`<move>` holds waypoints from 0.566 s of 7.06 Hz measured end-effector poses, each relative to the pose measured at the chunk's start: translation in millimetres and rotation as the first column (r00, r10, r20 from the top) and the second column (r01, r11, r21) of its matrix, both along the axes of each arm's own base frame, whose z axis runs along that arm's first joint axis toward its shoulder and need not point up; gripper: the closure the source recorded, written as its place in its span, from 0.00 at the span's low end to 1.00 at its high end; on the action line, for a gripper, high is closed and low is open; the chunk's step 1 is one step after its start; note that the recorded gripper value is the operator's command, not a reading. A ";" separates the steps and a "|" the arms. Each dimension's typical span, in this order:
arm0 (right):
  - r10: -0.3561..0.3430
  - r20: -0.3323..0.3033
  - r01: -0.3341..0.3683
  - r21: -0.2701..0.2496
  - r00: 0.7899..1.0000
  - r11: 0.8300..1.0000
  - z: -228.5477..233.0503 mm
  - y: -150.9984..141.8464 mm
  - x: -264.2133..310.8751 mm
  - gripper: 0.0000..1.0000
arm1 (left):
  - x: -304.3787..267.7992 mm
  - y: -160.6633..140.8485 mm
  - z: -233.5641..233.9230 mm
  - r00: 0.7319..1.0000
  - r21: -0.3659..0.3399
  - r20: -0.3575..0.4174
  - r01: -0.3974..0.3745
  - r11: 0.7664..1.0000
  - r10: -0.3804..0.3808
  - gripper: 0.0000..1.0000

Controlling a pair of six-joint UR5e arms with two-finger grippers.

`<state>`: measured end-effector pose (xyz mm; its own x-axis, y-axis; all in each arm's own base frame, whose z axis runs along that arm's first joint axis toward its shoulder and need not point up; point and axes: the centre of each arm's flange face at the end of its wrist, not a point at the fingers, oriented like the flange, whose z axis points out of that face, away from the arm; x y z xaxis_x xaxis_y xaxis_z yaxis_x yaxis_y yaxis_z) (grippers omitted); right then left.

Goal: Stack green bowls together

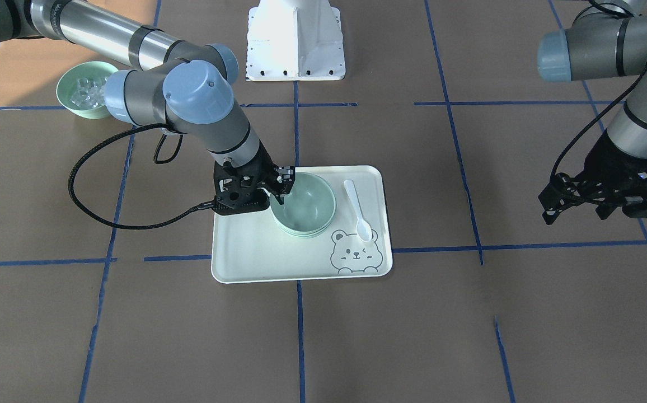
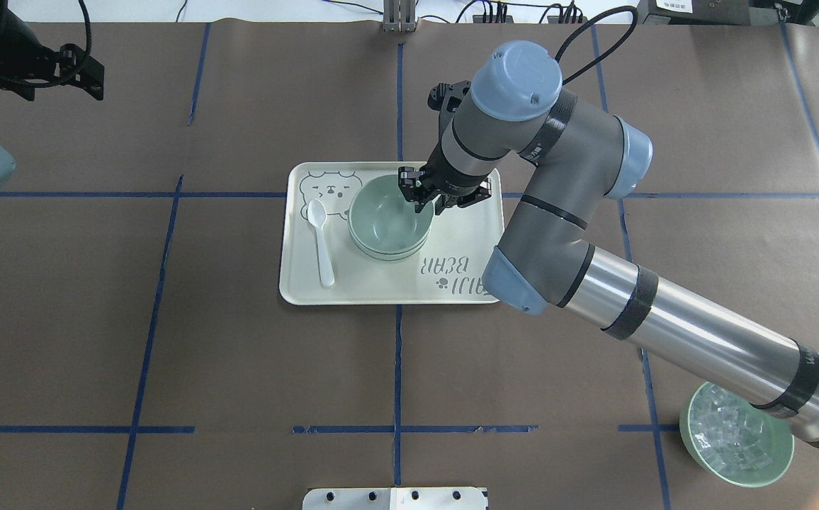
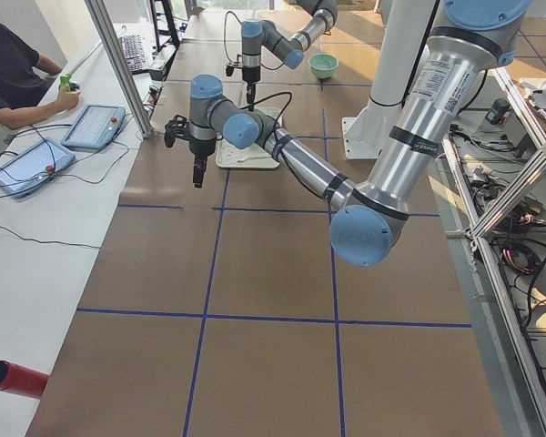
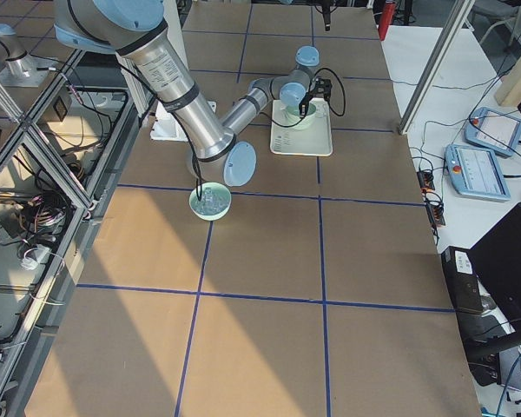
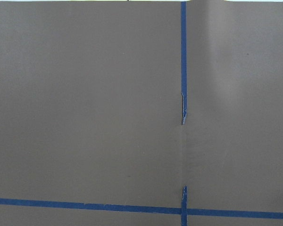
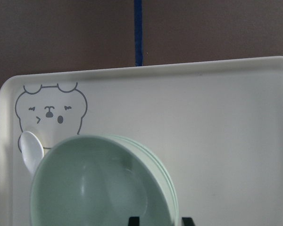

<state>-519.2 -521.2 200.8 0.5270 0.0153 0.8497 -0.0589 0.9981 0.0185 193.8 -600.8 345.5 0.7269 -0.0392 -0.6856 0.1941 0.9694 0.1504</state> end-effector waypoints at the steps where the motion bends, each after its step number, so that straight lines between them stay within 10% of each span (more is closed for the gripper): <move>1: 0.001 -0.003 -0.001 -0.002 1.000 1.000 1.7 -0.4 1.0 0.00 | -0.3 -0.2 0.3 1.000 -0.001 0.000 0.001 1.000 -0.001 0.00; 4: 0.027 -0.021 -0.028 -0.029 0.999 0.999 12.1 -26.2 54.3 0.00 | -16.0 -4.4 9.4 0.999 -0.009 -0.021 -0.029 1.000 0.029 0.00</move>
<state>-464.9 -547.4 212.9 0.5436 0.0544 0.8376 -0.0863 0.9962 -0.0087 177.7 -605.2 354.9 0.7135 -0.0250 -0.7002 0.1692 0.9760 0.1375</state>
